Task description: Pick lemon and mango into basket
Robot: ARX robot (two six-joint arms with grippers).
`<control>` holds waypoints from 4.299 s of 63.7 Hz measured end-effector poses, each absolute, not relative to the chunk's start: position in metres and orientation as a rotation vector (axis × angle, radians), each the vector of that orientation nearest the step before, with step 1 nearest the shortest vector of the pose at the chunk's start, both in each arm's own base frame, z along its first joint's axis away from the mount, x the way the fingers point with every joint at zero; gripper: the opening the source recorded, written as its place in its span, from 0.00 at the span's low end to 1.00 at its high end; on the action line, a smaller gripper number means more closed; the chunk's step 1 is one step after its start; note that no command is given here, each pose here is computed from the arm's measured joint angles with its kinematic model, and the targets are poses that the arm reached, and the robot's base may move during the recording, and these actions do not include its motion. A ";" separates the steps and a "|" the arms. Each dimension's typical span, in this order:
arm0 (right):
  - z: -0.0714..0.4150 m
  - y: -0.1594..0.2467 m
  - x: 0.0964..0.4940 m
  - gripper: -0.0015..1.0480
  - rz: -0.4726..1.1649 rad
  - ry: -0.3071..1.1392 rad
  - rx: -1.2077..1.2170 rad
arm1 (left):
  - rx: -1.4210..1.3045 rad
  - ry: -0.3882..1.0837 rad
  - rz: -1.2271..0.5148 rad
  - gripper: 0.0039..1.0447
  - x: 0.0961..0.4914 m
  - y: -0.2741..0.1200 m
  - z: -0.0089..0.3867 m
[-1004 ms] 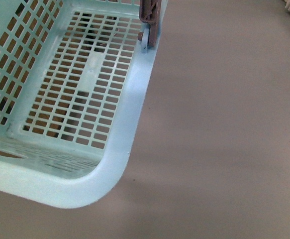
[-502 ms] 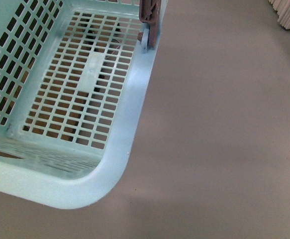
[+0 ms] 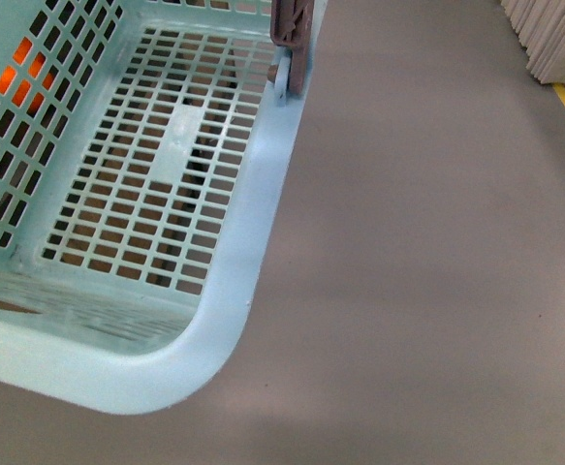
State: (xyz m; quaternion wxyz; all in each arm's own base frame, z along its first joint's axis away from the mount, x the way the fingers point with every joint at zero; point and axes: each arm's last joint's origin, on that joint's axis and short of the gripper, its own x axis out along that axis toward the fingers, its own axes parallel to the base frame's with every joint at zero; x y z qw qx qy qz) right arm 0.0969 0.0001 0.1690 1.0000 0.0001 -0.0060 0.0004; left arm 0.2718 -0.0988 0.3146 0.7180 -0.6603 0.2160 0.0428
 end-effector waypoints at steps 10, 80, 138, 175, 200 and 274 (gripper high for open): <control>0.169 0.000 0.097 0.92 0.000 -0.012 0.001 | -1.461 0.476 0.094 0.16 0.272 -0.099 0.315; 0.169 0.000 0.097 0.92 0.000 -0.014 0.001 | -1.462 0.477 0.092 0.16 0.270 -0.099 0.315; 0.169 0.000 0.097 0.92 0.001 -0.013 0.001 | -1.460 0.478 0.092 0.16 0.270 -0.099 0.315; 0.169 0.000 0.097 0.92 0.000 -0.013 0.001 | -1.460 0.478 0.092 0.16 0.270 -0.099 0.315; 0.169 0.000 0.097 0.92 -0.002 -0.012 0.001 | -1.460 0.478 0.092 0.16 0.270 -0.099 0.315; 0.169 0.000 0.097 0.92 0.002 -0.012 0.001 | -1.460 0.479 0.093 0.16 0.270 -0.098 0.315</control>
